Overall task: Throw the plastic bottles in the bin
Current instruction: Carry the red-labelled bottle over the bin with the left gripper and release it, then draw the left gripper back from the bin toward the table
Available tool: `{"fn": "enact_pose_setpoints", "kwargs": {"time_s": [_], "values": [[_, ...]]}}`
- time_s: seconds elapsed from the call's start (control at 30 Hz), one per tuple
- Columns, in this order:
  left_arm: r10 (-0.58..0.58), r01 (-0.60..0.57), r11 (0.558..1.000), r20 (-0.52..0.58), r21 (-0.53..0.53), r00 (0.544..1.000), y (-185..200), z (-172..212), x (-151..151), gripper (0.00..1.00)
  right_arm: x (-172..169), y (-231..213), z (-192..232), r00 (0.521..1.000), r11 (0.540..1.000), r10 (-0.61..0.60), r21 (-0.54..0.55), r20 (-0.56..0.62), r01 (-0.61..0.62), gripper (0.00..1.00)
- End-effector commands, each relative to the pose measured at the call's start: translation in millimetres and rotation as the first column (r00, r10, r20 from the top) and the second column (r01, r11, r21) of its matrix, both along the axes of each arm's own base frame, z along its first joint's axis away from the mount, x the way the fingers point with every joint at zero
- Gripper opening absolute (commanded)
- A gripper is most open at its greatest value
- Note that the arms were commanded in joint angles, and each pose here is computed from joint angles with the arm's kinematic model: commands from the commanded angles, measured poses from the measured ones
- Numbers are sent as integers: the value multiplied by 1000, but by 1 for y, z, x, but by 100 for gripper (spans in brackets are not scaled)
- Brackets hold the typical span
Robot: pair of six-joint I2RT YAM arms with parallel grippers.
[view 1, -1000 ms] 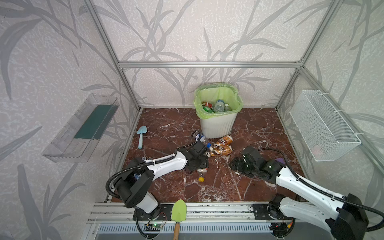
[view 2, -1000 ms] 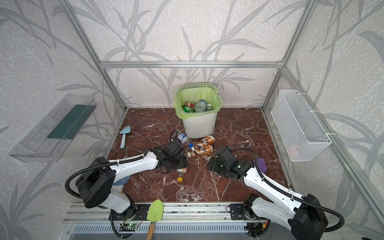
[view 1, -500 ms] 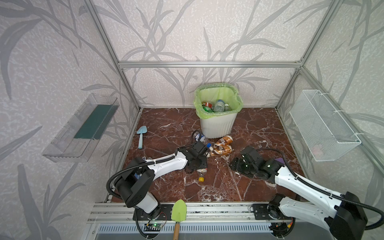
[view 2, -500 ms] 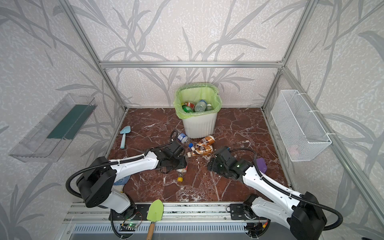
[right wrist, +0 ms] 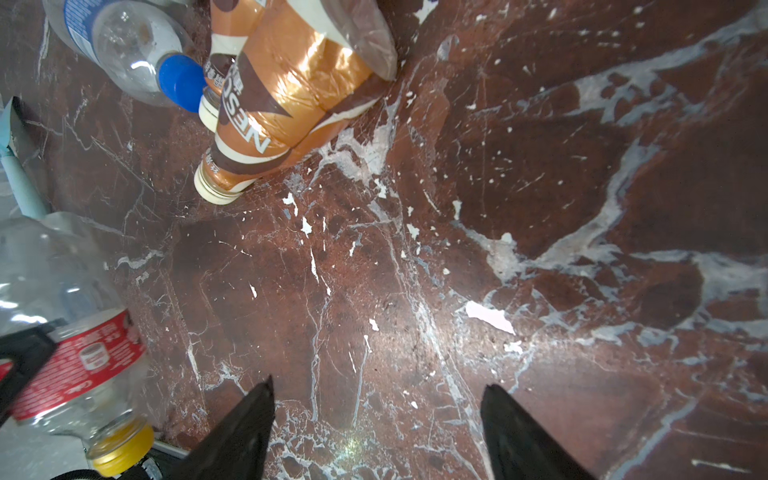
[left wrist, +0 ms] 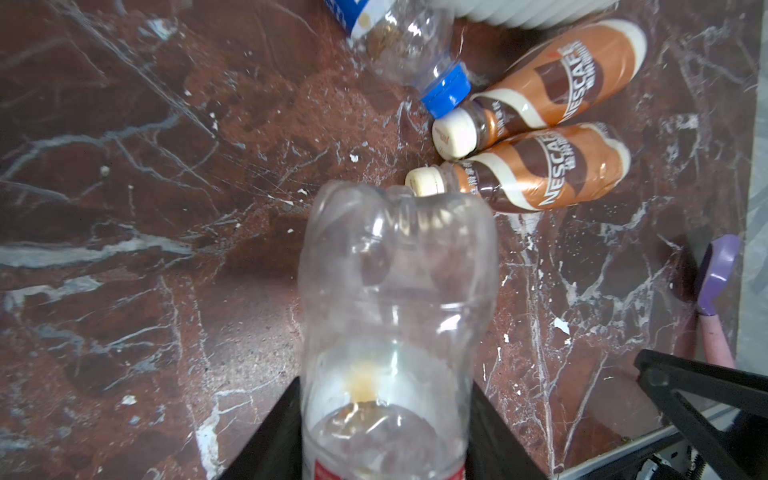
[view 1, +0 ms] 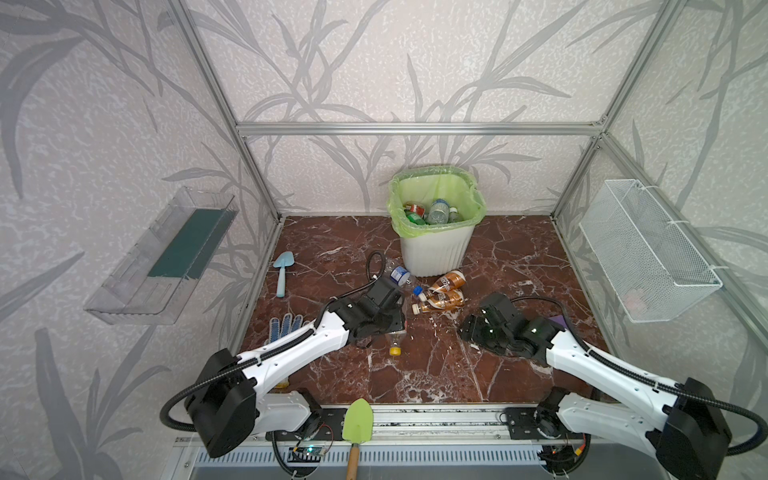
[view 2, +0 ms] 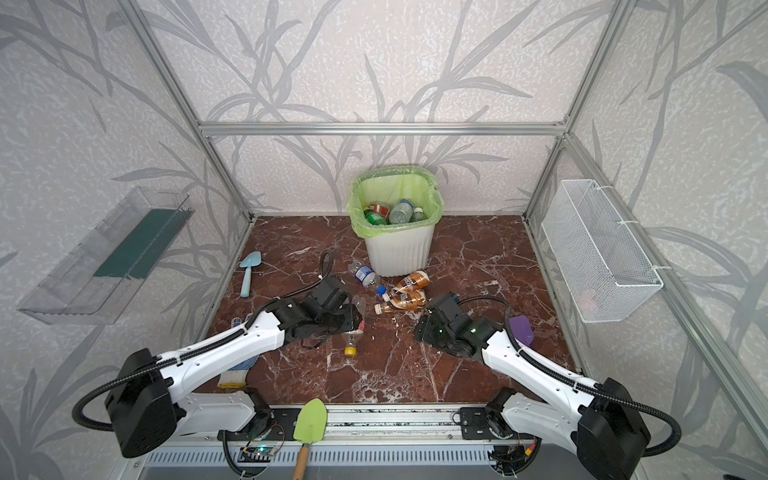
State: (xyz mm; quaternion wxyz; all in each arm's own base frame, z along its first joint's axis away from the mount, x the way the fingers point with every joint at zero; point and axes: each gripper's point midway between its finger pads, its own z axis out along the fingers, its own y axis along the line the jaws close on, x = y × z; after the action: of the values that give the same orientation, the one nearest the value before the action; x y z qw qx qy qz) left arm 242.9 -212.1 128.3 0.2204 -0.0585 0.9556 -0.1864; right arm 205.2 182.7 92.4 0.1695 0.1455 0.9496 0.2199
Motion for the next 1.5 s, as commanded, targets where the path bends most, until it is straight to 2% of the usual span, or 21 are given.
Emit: {"fn": "enact_pose_setpoints", "kwargs": {"time_s": [0.0, 0.07, 0.13, 0.2, 0.3, 0.37, 0.43, 0.5, 0.53, 0.57, 0.63, 0.73, 0.83, 0.87, 0.93, 0.97, 1.0, 1.07, 1.2, 1.47], "values": [[4, -5, 1000, 107, 7, 994, 9, 44, 10, 51, 4, 6, 8, 1000, 1000, 8, 15, 15, -8, 79], [4, 2, 1000, 209, -27, 978, 7, 81, 21, 52, 4, 6, 10, 1000, 1000, 10, 14, 19, -10, 79], [0, 31, 996, 348, -82, 938, 0, 134, 35, 52, 5, 6, 12, 1000, 1000, 11, 14, 24, -11, 79], [-11, 68, 993, 482, -101, 876, -7, 193, 54, 53, 6, 6, 16, 999, 1000, 16, 11, 31, -16, 79], [-16, 134, 983, 658, -129, 752, -29, 285, 90, 57, 6, 4, 26, 998, 1000, 15, 15, 55, -16, 79], [7, 160, 975, 745, -153, 667, -45, 335, 121, 67, 7, 2, 36, 997, 1000, 4, 29, 82, -7, 79], [40, 156, 971, 767, -181, 640, -57, 363, 164, 77, 5, -3, 43, 995, 999, -9, 35, 100, 6, 79], [69, 151, 965, 760, -216, 647, -64, 380, 196, 85, 4, -6, 48, 993, 999, -21, 40, 115, 16, 79], [76, 151, 962, 757, -226, 649, -64, 392, 203, 88, 3, -8, 50, 993, 999, -25, 43, 119, 20, 79], [76, 148, 962, 749, -228, 659, -64, 395, 207, 91, 3, -9, 51, 992, 999, -28, 45, 123, 23, 79], [80, 186, 952, 786, -242, 613, -60, 426, 194, 93, 1, -11, 55, 991, 998, -32, 50, 129, 25, 79], [103, 188, 949, 816, -252, 569, -44, 449, 173, 92, 1, -12, 59, 989, 998, -37, 58, 140, 29, 79], [42, 204, 956, 788, -210, 615, -39, 444, 150, 90, 2, -10, 62, 989, 998, -30, 62, 147, 21, 79], [19, 200, 961, 767, -192, 641, -41, 434, 149, 90, 2, -10, 62, 989, 998, -27, 60, 144, 19, 79], [-15, 212, 963, 746, -169, 666, -45, 416, 139, 89, 3, -10, 62, 988, 998, -25, 53, 150, 17, 79], [-15, 221, 959, 749, -176, 662, -41, 410, 128, 89, 4, -11, 61, 988, 999, -27, 47, 154, 20, 79], [21, 225, 952, 777, -208, 629, -38, 406, 125, 89, 5, -13, 60, 987, 999, -31, 40, 158, 25, 79], [57, 188, 955, 767, -228, 639, -25, 375, 118, 90, 6, -17, 58, 986, 999, -40, 24, 164, 36, 79], [44, 67, 987, 636, -149, 771, 1, 302, 105, 90, 6, -23, 51, 988, 999, -42, -19, 148, 45, 79], [83, -50, 996, 483, -80, 872, 44, 192, 68, 89, 14, -20, 32, 993, 997, -78, -20, 92, 80, 79]]}}
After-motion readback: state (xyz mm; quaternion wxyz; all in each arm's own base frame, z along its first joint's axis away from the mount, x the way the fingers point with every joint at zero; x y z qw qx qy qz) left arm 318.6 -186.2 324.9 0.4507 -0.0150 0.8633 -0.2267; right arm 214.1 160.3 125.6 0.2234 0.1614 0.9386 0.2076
